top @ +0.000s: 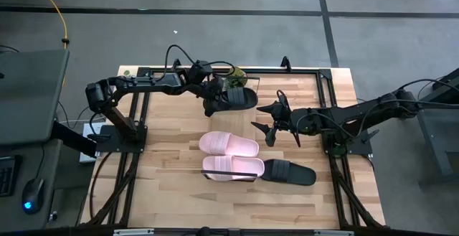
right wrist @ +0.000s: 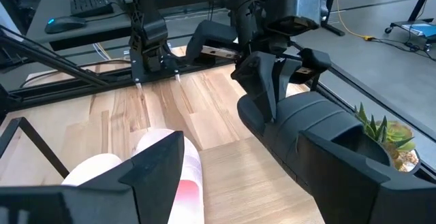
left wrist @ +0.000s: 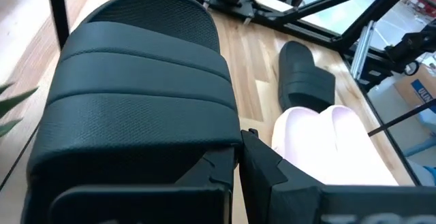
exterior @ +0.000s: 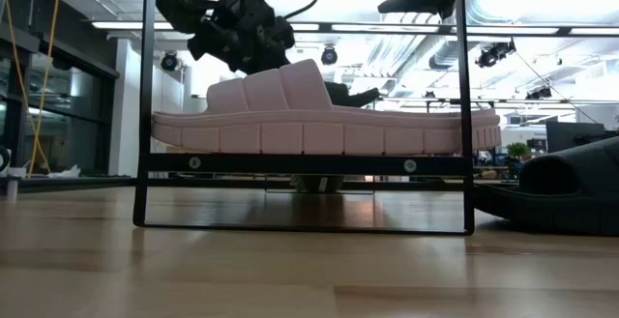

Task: Pick and place slides into the shelf
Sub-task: Put the left black slide on the shelf

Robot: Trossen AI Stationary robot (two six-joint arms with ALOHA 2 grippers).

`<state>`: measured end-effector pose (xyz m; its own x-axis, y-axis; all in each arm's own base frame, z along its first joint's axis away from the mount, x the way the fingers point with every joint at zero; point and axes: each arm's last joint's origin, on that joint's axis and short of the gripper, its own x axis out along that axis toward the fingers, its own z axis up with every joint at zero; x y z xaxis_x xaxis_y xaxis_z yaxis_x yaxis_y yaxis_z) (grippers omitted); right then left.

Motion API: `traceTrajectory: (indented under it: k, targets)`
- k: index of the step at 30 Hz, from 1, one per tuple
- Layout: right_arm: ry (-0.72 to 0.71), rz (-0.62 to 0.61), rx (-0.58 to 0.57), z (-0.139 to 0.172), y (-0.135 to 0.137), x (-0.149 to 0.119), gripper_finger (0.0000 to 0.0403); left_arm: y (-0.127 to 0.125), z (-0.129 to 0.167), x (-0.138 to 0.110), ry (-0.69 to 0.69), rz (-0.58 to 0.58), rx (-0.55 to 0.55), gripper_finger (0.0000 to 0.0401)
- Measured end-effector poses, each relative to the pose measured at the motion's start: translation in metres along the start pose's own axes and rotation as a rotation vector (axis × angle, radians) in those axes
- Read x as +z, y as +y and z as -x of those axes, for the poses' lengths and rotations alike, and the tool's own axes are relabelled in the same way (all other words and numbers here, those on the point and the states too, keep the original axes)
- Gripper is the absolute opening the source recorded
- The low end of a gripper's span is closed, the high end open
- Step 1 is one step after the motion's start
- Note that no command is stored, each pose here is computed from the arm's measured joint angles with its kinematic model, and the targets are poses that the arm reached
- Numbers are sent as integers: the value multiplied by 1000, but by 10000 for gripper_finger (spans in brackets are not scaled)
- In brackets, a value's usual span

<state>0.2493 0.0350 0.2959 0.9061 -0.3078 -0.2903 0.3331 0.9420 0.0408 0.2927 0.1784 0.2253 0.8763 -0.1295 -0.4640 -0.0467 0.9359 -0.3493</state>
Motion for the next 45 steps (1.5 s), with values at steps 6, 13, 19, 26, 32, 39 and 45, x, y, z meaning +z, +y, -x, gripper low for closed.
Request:
traceTrajectory:
  k: [6, 13, 19, 26, 32, 39, 45]
  targets:
    - [0, 0, 0, 0, 0, 0, 275, 3, 0, 1, -18, 2, 18, 0]
    - [0, -1, 0, 0, 0, 0, 275, 9, -9, -5, 1, 15, 26, 0]
    - [0, 0, 0, 0, 0, 0, 275, 18, -21, -12, 8, 27, 26, 0]
    - [0, -1, 0, 0, 0, 0, 275, 26, -33, 2, 4, 40, 2, 1]
    - [0, -2, 1, 0, 0, 0, 275, 28, -34, 11, 70, 77, 36, 0]
    - [2, -2, 9, 0, 0, 0, 275, 32, -31, 1, 188, 66, 194, 1]
    - [2, -8, 9, 0, 0, 0, 275, 34, -31, 6, 145, 50, 180, 1]
